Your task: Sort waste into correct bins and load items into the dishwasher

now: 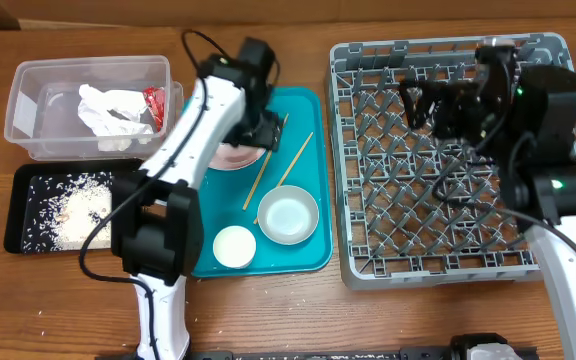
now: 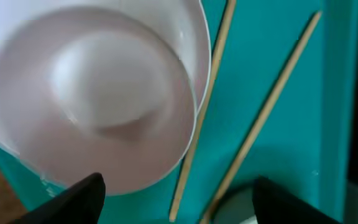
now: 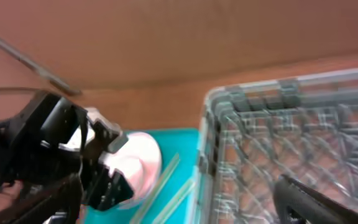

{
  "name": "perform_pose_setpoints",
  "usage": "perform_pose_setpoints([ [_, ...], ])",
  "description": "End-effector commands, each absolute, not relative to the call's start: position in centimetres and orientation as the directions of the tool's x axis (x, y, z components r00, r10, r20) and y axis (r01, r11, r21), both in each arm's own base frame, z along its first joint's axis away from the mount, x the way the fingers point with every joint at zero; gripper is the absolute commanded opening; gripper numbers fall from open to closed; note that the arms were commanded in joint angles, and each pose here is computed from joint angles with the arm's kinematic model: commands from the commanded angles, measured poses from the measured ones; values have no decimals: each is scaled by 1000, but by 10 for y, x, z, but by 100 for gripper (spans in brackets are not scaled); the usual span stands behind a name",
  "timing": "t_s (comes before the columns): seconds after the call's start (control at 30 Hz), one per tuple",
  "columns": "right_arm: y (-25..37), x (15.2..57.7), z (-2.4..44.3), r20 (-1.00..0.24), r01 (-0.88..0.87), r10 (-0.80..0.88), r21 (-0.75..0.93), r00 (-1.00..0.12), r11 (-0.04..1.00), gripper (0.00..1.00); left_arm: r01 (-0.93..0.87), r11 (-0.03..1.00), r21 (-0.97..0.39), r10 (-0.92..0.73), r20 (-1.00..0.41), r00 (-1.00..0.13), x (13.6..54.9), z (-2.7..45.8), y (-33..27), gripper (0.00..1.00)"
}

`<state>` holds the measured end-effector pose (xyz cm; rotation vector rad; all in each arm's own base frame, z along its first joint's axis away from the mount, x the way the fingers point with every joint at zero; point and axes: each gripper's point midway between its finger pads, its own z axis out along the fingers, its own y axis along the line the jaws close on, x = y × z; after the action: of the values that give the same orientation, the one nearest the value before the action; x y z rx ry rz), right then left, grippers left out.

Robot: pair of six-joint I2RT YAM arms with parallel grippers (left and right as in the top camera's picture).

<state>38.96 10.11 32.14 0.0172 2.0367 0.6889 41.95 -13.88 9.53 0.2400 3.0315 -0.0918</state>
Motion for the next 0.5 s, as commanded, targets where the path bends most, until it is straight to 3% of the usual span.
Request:
perform_pose_setpoints([
  [0.0, 158, 415, 319, -728, -265, 375, 598, -574, 756, 92, 39, 967, -250, -24, -246, -969, 456, 188, -102, 79],
  [0.03, 190, 423, 313, -738, -295, 356, 591, -574, 750, 91, -7, 955, -295, -97, -291, -952, 462, 223, -71, 83],
  [0.17, 269, 427, 289, -748, -338, 239, 529, -620, 779, 88, -111, 950, -291, -218, -364, -905, 461, 266, 1, 87],
  [0.3, 339, 422, 236, -716, -342, 42, 384, -697, 858, 85, -213, 938, -272, -303, -349, -887, 446, 268, 64, 89],
  [0.47, 361, 413, 172, -620, -315, -52, 322, -783, 893, 82, -264, 932, -250, -336, -314, -888, 440, 253, 89, 90],
])
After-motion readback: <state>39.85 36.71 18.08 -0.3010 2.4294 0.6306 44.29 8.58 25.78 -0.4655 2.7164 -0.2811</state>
